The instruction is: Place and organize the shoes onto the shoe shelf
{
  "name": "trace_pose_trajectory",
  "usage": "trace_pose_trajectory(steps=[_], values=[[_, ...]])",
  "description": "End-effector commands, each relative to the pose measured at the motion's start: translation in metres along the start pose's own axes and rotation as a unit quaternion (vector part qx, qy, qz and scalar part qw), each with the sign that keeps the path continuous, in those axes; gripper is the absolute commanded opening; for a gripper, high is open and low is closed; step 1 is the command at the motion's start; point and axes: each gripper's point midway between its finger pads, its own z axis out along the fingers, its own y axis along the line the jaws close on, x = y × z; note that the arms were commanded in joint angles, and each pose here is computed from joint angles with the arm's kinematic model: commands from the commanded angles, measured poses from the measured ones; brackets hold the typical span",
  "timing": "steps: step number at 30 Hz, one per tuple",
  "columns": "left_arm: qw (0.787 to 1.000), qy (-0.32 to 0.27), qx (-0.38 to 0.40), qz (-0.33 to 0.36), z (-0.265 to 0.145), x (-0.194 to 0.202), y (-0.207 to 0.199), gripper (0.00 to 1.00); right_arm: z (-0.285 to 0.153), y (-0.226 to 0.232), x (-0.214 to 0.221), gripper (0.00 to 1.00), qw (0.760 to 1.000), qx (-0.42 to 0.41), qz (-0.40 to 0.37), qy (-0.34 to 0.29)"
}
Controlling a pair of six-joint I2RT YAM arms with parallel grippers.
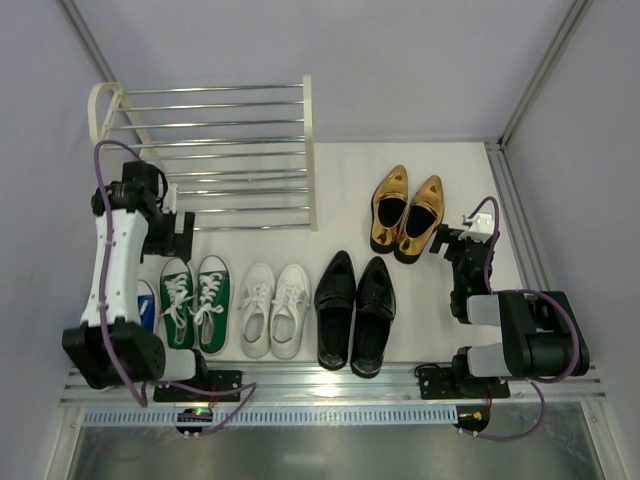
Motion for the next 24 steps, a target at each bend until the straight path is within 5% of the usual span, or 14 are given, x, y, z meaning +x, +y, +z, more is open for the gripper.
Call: trace_pose_trajectory(steps=[1,14,19,24], values=[[0.997,0.056,0.039,-0.037,0.005,-0.01,-0.012,1.0,0.003,0.001,-0.024,0.97,0.999,-0.002,0.005,-0.044],[0.981,0.122,0.104,-0.106,0.025,-0.024,-0.039,1.0,0.003,0.001,-0.025,0.97,0.999,-0.001,0.005,-0.045],[0.973,0.075,0.165,-0.14,0.016,-0.02,-0.063,0.94,0.003,0.001,-0.025,0.97,0.999,-0.002,0.004,-0.045],[0.976,0.028,0.157,-0.148,-0.012,-0.012,-0.066,1.0,0.003,0.001,-0.024,0.97,0.999,-0.001,0.005,-0.044]])
